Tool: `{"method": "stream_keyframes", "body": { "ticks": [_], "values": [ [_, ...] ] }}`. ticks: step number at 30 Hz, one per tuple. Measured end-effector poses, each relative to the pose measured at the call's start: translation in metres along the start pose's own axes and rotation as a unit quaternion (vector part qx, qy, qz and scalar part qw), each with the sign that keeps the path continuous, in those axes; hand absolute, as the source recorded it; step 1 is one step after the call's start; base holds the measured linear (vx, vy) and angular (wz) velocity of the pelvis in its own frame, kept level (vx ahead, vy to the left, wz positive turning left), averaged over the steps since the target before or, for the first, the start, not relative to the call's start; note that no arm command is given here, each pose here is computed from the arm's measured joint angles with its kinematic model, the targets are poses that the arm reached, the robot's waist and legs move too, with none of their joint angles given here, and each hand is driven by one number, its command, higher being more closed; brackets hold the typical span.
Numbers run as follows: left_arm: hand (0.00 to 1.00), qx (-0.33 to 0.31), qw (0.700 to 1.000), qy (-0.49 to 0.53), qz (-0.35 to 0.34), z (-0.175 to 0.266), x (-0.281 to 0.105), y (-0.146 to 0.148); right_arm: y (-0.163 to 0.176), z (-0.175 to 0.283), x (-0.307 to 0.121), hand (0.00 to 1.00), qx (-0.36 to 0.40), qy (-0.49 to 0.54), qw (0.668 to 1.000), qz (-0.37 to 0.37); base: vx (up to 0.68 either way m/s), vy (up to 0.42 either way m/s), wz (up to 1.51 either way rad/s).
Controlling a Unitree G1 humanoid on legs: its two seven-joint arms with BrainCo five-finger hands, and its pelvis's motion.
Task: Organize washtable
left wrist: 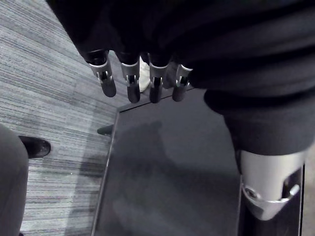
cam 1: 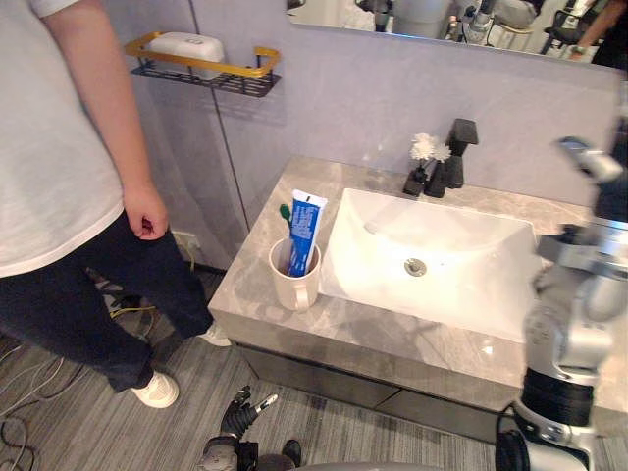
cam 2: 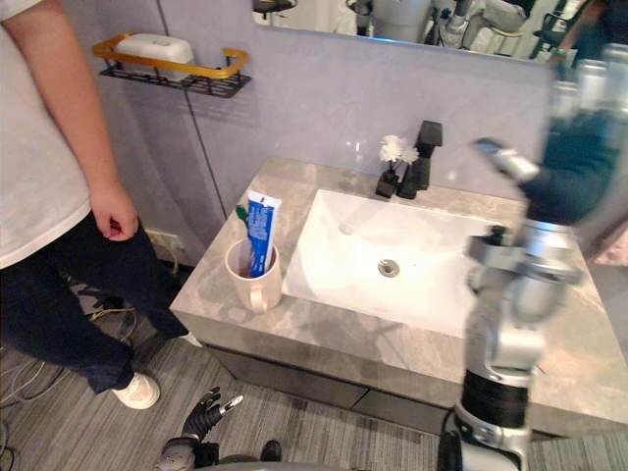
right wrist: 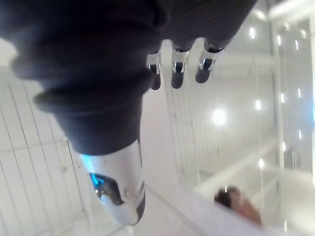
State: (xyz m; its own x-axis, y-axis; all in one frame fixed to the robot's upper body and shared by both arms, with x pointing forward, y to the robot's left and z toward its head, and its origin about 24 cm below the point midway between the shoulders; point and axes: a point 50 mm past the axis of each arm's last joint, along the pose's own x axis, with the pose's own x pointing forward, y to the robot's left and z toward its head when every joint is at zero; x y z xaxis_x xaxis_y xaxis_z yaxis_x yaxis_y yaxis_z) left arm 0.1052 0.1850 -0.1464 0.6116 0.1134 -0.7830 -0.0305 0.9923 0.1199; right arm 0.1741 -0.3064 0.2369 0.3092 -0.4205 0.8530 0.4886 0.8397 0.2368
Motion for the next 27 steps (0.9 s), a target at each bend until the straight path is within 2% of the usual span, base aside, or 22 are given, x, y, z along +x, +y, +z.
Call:
{"method": "stream_keyframes", "body": {
  "ticks": [6,10,13,15,22,23,24,25,26,27],
  "values": [
    [0.00,0.001,1.000,0.021,-0.013,-0.009,-0.002,-0.005,-0.065,-0.012,-0.025,0.00,-0.113,0.077,0.985,-0.102,0.04,0.007,-0.22],
    [0.00,-0.009,0.999,0.028,-0.014,-0.012,-0.003,-0.009,-0.102,-0.032,-0.075,0.00,-0.174,0.196,0.949,-0.176,0.04,0.010,-0.15],
    [0.00,-0.040,0.999,0.031,-0.003,-0.015,-0.005,-0.010,-0.121,-0.038,-0.127,0.00,-0.216,0.296,0.899,-0.241,0.05,0.007,-0.16],
    [0.00,-0.048,0.998,0.032,0.000,-0.015,-0.005,-0.011,-0.126,-0.039,-0.158,0.00,-0.219,0.343,0.870,-0.277,0.03,0.008,-0.16],
    [0.00,-0.084,0.996,0.027,0.014,-0.010,-0.004,-0.018,-0.130,-0.052,-0.264,0.00,-0.181,0.516,0.754,-0.363,0.01,-0.004,-0.09],
    [0.00,-0.086,0.996,0.026,0.016,-0.009,-0.004,-0.019,-0.128,-0.054,-0.288,0.00,-0.176,0.557,0.722,-0.371,0.00,0.000,0.00],
    [0.00,-0.086,0.996,0.026,0.016,-0.009,-0.004,-0.020,-0.126,-0.055,-0.300,0.00,-0.172,0.575,0.707,-0.374,0.00,0.000,0.00],
    [0.00,-0.089,0.996,0.025,0.015,-0.008,-0.003,-0.021,-0.124,-0.054,-0.322,0.00,-0.166,0.612,0.674,-0.379,0.00,0.000,0.00],
    [0.00,-0.092,0.995,0.025,0.015,-0.007,-0.003,-0.022,-0.122,-0.052,-0.334,0.00,-0.164,0.632,0.655,-0.380,0.00,0.000,0.00],
    [0.00,-0.093,0.995,0.024,0.015,-0.006,-0.003,-0.022,-0.118,-0.049,-0.356,0.00,-0.160,0.673,0.618,-0.373,-0.02,-0.011,0.04]
  ]
}}
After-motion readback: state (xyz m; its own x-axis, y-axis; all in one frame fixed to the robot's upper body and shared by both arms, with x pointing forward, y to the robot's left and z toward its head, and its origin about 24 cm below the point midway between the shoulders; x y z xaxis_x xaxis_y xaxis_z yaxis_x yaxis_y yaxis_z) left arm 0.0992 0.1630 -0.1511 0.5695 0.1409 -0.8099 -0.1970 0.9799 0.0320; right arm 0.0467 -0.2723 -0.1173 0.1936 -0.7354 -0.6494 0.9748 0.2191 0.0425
